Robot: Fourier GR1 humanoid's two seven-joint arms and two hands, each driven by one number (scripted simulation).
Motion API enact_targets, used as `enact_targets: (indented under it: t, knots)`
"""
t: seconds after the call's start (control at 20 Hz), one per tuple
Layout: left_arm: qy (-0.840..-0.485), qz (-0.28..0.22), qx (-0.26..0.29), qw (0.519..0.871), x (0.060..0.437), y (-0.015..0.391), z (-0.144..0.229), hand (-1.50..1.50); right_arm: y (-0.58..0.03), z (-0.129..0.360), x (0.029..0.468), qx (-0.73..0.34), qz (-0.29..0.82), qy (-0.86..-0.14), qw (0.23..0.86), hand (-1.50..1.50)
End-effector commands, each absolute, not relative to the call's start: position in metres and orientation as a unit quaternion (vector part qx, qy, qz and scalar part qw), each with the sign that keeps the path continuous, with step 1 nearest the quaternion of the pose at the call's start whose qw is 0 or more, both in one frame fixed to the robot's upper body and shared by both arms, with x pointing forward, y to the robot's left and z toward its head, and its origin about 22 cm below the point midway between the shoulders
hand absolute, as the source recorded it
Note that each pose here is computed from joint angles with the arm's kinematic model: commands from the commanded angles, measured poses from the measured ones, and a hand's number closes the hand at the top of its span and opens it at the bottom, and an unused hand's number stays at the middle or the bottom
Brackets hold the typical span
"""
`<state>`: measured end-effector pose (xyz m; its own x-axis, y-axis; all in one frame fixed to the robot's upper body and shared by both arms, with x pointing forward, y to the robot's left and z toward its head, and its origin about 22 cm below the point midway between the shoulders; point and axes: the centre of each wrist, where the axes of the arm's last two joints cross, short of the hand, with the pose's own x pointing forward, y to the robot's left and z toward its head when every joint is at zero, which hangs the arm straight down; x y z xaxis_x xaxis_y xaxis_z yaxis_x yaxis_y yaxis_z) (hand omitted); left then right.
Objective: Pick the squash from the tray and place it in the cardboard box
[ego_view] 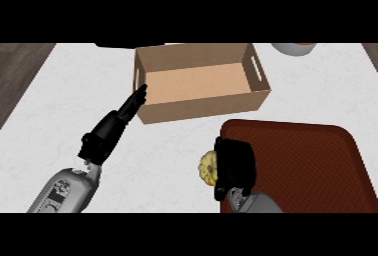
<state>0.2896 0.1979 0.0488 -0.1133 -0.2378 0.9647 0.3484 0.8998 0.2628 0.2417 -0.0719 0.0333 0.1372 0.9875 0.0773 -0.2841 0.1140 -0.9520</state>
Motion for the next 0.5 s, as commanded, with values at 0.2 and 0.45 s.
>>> enact_targets:
  t: [0.2, 0.45]
  knots:
    - [-0.714, -0.217, -0.031, 0.665, 0.288, 0.199, 0.042, 0.0, -0.008, 0.06, 0.229, -0.372, 0.563, -0.619, 0.402, 1.5]
    - [-0.712, -0.202, -0.015, 0.673, 0.288, 0.193, 0.042, 0.0, 0.008, 0.101, 0.21, -0.339, 0.545, -0.661, 0.388, 1.5]
